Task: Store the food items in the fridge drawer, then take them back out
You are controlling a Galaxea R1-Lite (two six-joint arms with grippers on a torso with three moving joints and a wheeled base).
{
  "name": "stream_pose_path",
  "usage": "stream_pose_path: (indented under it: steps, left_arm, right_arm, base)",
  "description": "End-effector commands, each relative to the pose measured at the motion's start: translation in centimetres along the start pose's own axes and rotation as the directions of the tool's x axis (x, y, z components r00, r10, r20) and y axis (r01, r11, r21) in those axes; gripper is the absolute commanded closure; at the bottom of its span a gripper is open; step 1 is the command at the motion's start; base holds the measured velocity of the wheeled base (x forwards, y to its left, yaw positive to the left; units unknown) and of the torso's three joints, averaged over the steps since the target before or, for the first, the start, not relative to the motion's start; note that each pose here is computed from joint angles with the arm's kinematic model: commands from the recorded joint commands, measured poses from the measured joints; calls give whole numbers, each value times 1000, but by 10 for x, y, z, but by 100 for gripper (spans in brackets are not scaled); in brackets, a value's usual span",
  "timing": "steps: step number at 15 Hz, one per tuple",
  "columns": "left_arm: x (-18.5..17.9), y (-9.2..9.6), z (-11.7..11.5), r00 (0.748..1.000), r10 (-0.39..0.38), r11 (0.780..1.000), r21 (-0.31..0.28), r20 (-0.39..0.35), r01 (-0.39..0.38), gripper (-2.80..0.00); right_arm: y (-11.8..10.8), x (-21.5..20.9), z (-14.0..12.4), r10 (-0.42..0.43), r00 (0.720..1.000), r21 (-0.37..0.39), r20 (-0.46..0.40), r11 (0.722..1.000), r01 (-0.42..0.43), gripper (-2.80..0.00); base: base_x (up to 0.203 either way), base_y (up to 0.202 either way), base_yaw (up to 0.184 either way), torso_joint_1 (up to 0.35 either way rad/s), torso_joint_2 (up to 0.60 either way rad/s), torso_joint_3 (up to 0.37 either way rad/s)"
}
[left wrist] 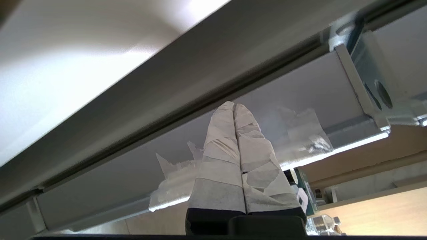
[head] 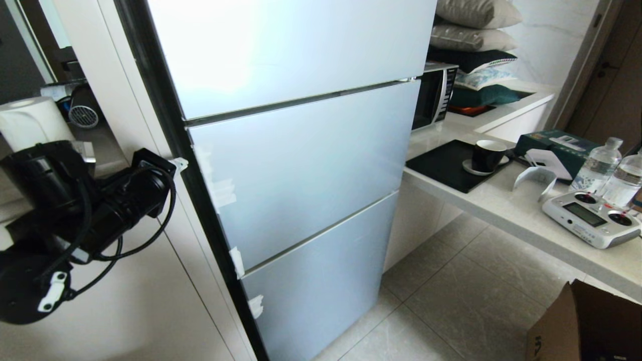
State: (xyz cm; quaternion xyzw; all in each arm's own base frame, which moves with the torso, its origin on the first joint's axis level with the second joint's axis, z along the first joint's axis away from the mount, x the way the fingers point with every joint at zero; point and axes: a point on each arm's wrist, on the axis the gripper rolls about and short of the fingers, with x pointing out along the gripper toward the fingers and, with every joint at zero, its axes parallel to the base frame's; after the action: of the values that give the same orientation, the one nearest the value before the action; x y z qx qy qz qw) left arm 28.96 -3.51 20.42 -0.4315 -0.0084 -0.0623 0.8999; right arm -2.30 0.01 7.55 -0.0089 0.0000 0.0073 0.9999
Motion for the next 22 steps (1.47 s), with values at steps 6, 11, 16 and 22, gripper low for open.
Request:
stream_pose_path:
  steps: [6,11,16,22]
  left_arm:
    - [0,-9,-7,999,-32,999,-7,-21,32,0]
    - [-2,-13,-18,997,-46,999,-11,-59,45,0]
    - [-6,-18,-26,994,-64,998,-15,-90,63,0]
    - [-17,-26,-33,989,-89,996,-20,-120,88,0]
  right_arm:
    - [0,0,0,1,1000,-1,0,1000,-1,0]
    - [0,0,0,1,1000,-1,0,1000,-1,0]
    - [0,0,0,1,1000,0,0,1000,-1,0]
    - [0,0,0,1,1000,-1,0,1000,-1,0]
  base:
    - [0,0,0,0,0,0]
    - [0,0,0,0,0,0]
    - [0,0,0,0,0,0]
    - [0,0,0,0,0,0]
